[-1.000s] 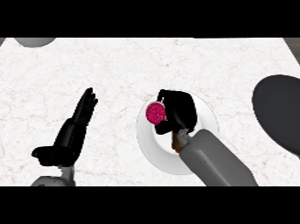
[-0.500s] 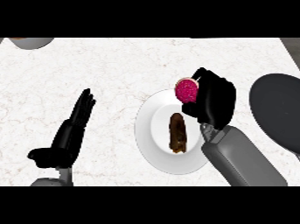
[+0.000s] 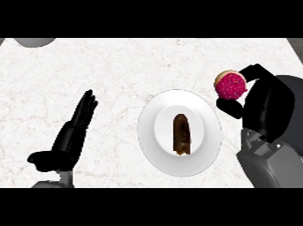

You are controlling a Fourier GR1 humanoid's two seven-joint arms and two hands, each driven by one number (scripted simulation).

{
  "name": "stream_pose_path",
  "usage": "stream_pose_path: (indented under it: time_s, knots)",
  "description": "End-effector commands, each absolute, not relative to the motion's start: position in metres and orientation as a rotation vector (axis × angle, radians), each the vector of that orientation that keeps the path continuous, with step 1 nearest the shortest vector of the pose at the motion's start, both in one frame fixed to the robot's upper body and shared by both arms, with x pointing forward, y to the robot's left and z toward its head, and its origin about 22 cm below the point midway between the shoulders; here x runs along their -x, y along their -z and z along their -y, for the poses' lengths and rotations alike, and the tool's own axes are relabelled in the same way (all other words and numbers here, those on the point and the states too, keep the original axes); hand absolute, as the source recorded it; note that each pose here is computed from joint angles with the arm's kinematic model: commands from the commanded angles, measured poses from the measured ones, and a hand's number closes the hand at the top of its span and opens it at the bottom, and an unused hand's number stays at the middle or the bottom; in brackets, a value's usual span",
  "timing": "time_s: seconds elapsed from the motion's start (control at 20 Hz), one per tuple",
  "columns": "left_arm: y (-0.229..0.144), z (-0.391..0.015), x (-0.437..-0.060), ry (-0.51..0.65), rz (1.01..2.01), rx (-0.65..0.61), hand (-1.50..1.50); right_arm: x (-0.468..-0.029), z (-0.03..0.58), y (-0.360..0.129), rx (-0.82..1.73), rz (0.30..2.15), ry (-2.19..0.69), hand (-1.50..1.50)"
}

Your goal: Pick the cupcake from the plate and place it in the pan

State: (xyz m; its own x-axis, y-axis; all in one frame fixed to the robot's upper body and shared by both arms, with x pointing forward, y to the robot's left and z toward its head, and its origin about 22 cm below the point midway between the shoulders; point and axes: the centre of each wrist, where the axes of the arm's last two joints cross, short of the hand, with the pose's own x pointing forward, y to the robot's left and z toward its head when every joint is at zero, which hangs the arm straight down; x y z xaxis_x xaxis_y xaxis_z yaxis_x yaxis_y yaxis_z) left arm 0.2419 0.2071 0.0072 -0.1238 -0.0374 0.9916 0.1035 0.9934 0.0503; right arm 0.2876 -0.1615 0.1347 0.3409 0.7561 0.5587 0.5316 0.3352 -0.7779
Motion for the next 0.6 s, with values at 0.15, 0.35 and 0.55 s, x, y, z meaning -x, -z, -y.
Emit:
stream_pose_path:
  time_s: [0.15, 0.35, 0.55]
  knots:
    - [-0.013, -0.213, -0.246, 0.135, 1.686, 0.079, 0.0, -0.292, 0.245, -0.109, 1.42, 1.23, 0.02, 1.5]
    - [-0.011, -0.206, -0.25, 0.126, 1.707, 0.064, 0.0, -0.28, 0.292, -0.096, 1.584, 1.209, -0.025, 1.5]
    - [-0.01, -0.201, -0.247, 0.113, 1.713, 0.056, 0.0, -0.291, 0.323, -0.081, 1.704, 1.176, 0.002, 1.5]
